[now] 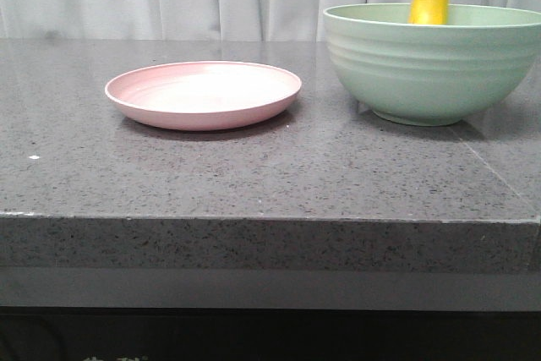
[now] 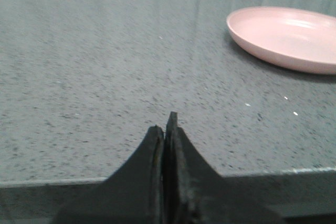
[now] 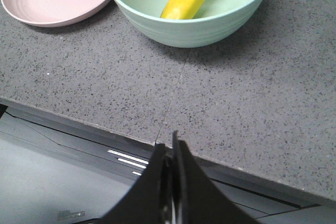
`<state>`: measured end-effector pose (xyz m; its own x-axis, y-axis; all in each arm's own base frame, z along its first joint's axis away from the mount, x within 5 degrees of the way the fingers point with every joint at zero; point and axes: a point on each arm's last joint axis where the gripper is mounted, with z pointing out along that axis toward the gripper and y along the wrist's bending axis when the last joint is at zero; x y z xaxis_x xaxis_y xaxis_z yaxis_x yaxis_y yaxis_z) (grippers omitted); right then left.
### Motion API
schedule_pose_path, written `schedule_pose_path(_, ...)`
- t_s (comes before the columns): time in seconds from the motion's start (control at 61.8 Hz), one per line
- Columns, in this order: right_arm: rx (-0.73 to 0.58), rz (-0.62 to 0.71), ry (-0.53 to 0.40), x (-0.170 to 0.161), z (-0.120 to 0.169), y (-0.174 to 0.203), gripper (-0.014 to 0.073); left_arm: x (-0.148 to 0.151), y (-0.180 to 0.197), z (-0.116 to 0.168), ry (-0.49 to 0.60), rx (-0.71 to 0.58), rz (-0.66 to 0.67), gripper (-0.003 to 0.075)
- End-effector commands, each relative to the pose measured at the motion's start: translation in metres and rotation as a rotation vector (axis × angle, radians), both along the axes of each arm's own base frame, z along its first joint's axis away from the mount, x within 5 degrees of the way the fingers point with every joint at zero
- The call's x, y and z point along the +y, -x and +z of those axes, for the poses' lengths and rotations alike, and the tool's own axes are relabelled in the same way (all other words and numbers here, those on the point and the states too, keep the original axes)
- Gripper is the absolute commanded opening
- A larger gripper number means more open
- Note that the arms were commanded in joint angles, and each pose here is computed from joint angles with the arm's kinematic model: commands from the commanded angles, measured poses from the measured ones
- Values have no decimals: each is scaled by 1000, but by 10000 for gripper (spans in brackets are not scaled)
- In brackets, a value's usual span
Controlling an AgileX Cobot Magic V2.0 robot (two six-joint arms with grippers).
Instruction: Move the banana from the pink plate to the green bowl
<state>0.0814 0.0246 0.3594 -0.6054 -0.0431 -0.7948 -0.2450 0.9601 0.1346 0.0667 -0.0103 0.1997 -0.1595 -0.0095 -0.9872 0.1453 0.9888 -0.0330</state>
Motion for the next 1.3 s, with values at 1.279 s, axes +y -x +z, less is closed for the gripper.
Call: schedule_pose_path(1.279,-68,-7,-26,1,11,-2,-68,9,14,21,31,-367,125,-18)
